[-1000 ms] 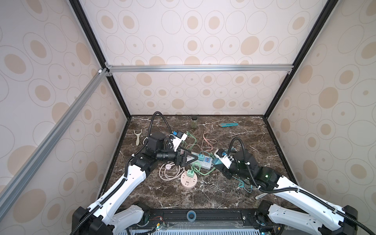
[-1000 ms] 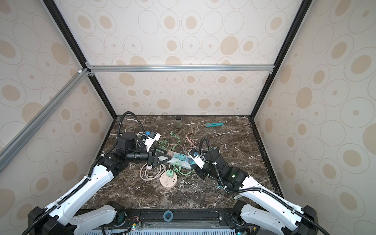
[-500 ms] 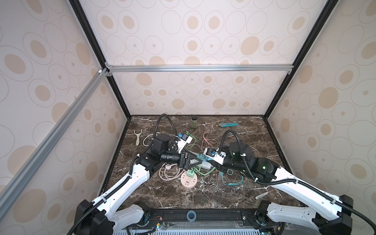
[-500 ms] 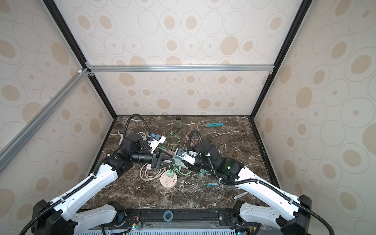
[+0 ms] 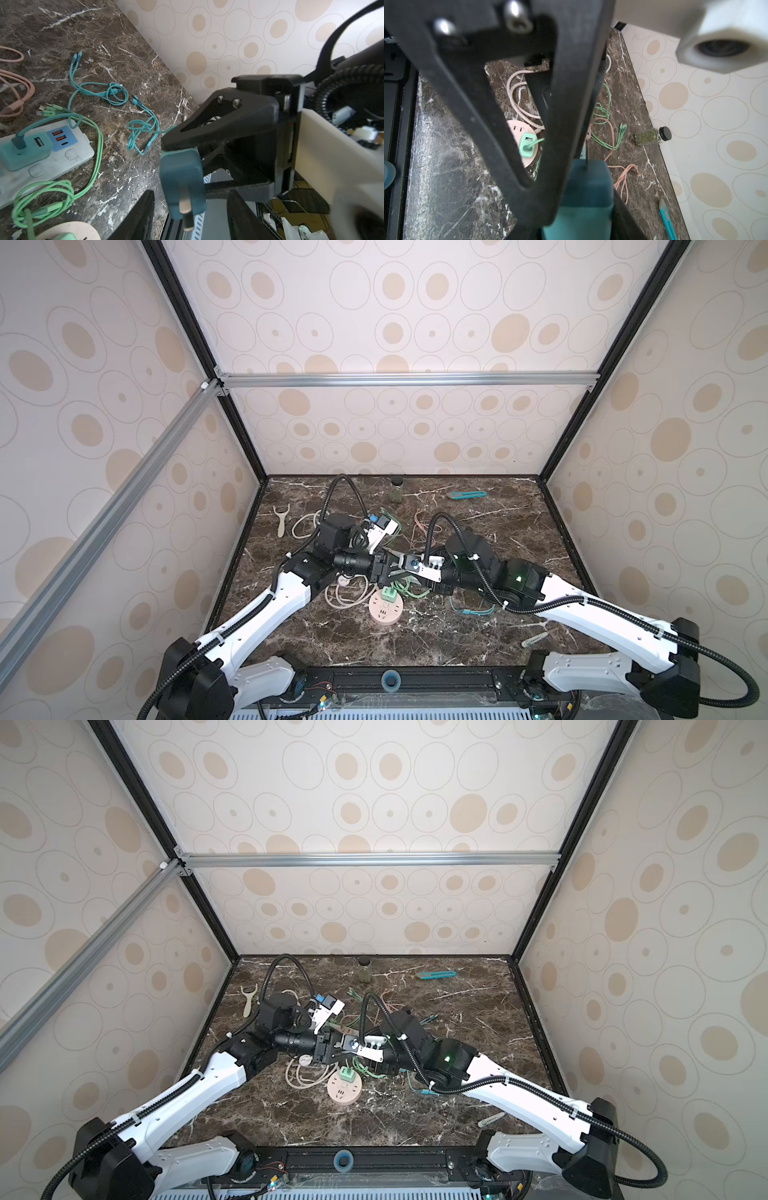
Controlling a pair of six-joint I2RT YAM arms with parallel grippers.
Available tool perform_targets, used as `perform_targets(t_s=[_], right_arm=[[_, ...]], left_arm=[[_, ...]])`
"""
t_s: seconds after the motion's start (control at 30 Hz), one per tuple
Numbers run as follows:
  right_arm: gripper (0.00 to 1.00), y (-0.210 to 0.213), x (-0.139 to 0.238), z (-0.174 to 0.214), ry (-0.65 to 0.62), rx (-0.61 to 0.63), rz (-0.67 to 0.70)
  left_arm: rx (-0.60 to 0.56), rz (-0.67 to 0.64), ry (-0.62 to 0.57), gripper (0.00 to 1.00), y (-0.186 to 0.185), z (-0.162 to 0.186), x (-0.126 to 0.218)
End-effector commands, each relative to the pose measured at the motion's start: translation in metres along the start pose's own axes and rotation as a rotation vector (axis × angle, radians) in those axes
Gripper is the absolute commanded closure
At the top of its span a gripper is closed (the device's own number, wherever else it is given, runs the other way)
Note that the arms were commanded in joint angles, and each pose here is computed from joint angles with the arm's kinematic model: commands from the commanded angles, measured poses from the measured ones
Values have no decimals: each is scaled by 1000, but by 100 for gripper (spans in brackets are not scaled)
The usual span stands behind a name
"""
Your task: Insert the plug
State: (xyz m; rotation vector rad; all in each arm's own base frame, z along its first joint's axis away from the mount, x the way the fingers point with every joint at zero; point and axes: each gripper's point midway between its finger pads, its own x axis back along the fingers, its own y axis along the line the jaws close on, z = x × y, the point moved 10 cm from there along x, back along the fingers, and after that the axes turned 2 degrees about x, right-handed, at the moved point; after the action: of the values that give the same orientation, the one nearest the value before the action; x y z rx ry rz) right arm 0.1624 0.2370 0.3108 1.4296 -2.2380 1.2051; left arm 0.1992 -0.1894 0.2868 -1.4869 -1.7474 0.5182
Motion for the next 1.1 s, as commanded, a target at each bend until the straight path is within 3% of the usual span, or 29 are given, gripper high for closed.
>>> perform_targets(t_s=[0.0,0.17,0.33,0.57,0.73,0.83,1.07], right_arm=[[78,-6,3,-14,-40,40,36],[79,-4,1,-18,-48,58,32],[78,-5,1,-19,-51,56,56],[60,-8,5,-13,-59,-31,149],[46,-14,32,-5,-93,-211,189],[32,-17,54,-1,-168,-343,192],[25,-18,90,5,-370,-701,-16]], left_arm=[[-54,28,-31,47,-13,-14,1],[-44,32,-30,56,-11,-14,-1],[-36,34,-35,75,-10,-15,-1],[-43,33,-58,92,-12,-18,-1],[-65,9,-116,95,-13,-26,0],[-96,3,-174,97,-15,-35,1],[-177,-9,-303,100,-22,-55,6]])
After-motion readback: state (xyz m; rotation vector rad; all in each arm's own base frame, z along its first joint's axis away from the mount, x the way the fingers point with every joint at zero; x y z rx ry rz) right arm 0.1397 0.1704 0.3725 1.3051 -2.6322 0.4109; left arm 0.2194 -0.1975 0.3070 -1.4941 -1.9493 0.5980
